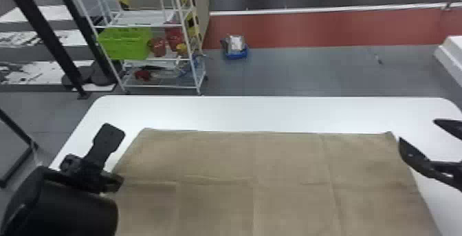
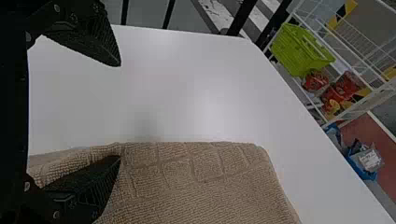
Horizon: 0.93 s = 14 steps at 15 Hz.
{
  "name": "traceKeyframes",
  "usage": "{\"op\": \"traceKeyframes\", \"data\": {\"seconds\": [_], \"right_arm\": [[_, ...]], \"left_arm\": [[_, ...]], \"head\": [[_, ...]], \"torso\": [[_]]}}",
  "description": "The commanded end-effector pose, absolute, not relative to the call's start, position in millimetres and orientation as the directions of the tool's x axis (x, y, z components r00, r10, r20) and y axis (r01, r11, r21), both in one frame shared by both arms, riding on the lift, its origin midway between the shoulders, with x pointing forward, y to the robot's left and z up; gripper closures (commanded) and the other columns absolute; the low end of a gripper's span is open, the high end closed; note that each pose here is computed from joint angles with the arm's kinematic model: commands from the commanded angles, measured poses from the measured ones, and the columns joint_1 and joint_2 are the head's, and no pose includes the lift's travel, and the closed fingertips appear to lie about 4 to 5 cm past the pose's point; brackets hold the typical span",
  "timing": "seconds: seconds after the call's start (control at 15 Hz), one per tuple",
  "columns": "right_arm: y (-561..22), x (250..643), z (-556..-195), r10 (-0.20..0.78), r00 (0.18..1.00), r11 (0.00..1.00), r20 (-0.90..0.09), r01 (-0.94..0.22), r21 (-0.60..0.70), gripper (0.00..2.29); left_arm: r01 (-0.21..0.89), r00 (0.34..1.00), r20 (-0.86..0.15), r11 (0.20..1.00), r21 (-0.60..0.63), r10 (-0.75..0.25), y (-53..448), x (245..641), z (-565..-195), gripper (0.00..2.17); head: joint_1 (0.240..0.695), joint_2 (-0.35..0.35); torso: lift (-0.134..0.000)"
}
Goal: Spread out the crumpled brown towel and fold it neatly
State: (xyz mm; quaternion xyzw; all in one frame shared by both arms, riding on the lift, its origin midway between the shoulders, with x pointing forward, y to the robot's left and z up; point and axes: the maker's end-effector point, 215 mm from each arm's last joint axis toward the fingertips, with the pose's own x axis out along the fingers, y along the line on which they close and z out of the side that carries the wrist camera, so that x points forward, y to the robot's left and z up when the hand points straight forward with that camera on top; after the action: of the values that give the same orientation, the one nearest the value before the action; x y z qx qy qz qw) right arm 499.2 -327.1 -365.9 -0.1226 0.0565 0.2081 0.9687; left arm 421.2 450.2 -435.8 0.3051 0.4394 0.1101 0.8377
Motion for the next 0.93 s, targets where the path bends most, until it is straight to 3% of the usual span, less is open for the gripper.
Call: {"op": "traceKeyframes", "data": {"seconds": [0.0,0.13,0.27,0.33,0.47,0.6,0.87], "right_arm": [[-324,500,-365,0.394,0.905,0.882,-0.16,-0.421,-0.212,0.13],[-322,500,-366,0.397,0.904,0.881,-0.161,-0.424,-0.211,0.13],[-322,497,-369,0.397,0.902,0.879,-0.169,-0.426,-0.212,0.13],[-326,496,-369,0.391,0.904,0.881,-0.172,-0.422,-0.213,0.13],[-329,494,-370,0.387,0.905,0.883,-0.176,-0.419,-0.214,0.13],[-328,495,-370,0.389,0.904,0.881,-0.179,-0.422,-0.214,0.13],[-329,496,-368,0.39,0.903,0.88,-0.179,-0.423,-0.216,0.13]], "left_arm": [[0.051,0.617,-0.646,0.796,0.603,0.45,454,415,-415,0.2],[0.031,0.647,-0.639,0.822,0.568,0.417,443,432,-401,0.2],[0.055,0.675,-0.677,0.895,0.443,0.294,412,459,-402,0.21],[0.083,0.673,-0.711,0.935,0.345,0.203,393,473,-410,0.21],[0.1,0.64,-0.76,0.968,0.23,0.114,375,487,-422,0.21],[0.097,0.618,-0.781,0.977,0.189,0.09,377,494,-431,0.21],[0.07,0.596,-0.798,0.984,0.166,0.092,389,502,-442,0.27]], "head": [[0.695,0.143],[0.695,0.155],[0.695,0.148],[0.695,0.137],[0.695,0.106],[0.695,0.059],[0.695,0.055]], "torso": [[-0.122],[-0.122],[-0.122],[-0.122],[-0.122],[-0.122],[-0.122]]}}
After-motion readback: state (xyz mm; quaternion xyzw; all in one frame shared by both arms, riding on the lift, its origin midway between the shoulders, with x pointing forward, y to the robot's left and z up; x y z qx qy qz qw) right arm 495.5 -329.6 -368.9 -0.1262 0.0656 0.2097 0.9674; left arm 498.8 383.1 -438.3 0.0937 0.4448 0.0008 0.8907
